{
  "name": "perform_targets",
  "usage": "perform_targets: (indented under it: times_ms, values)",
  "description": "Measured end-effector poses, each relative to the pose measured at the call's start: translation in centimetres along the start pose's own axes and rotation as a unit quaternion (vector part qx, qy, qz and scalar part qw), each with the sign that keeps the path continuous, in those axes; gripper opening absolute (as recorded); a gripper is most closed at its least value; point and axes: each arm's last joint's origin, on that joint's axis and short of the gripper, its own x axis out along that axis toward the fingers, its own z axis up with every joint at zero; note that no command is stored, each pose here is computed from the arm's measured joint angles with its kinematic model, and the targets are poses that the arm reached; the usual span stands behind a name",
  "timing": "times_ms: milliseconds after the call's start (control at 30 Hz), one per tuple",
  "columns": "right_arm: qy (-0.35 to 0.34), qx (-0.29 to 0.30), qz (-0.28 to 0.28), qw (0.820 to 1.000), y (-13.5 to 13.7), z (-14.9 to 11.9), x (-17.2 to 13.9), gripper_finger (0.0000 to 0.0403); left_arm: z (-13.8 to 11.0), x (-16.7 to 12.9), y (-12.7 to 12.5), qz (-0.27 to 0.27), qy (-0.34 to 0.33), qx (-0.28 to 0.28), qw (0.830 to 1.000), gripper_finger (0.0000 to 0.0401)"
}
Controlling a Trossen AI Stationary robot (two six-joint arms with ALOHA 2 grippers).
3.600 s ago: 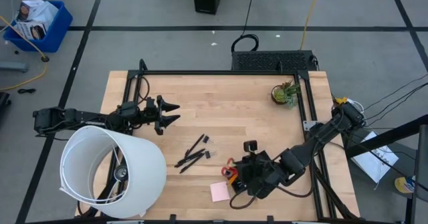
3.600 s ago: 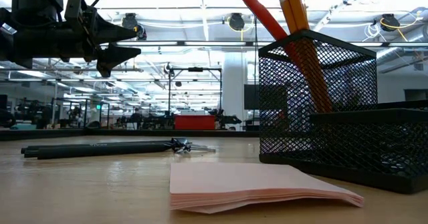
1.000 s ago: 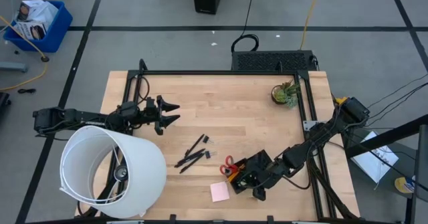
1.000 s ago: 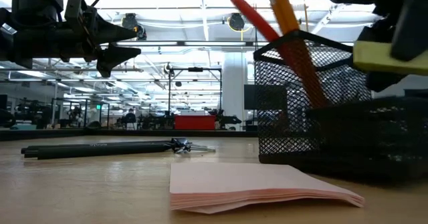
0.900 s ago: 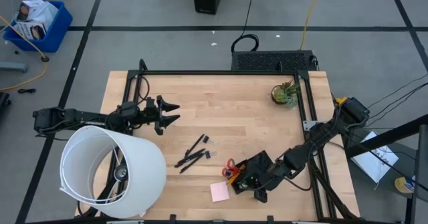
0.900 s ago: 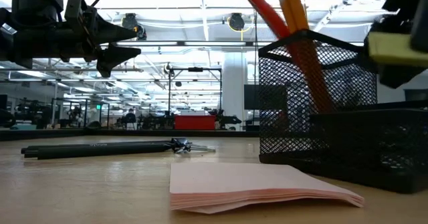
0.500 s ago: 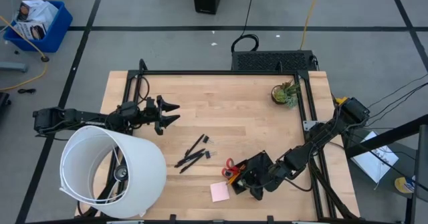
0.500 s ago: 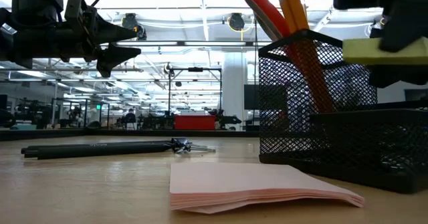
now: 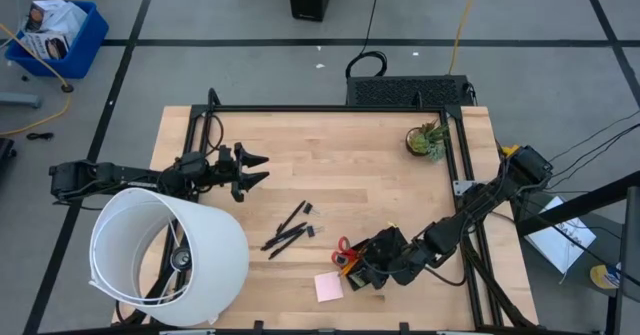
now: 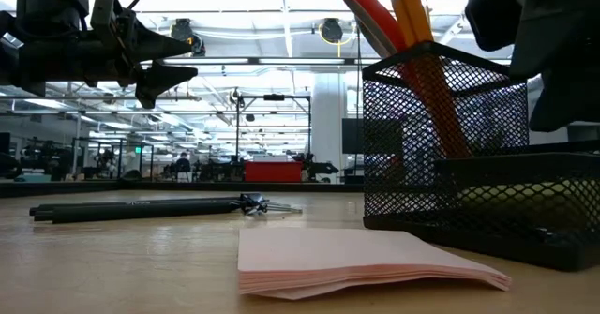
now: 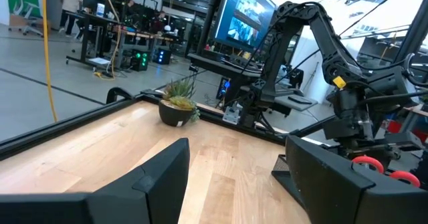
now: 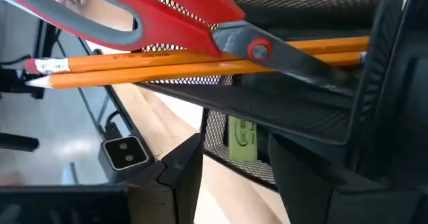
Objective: Pick and place office supplies into organizer
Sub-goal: Put the black binder clip into the black desk organizer
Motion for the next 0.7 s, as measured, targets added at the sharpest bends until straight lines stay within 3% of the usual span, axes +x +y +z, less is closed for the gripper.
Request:
perform_targets:
  times_ms: [600, 700]
  values:
    - [0.004, -0.008, 0.008, 1.0, -0.12, -0.12, -0.13, 0.0165, 0.01, 0.0, 0.0, 0.0, 0.0, 0.0, 1.0, 0.0253]
    - [0.012, -0.057, 0.029, 0.998, 0.3, -0.21, -0.35, 0.0165, 0.0, 0.0, -0.01, 0.0, 0.0, 0.0, 1.0, 0.0253]
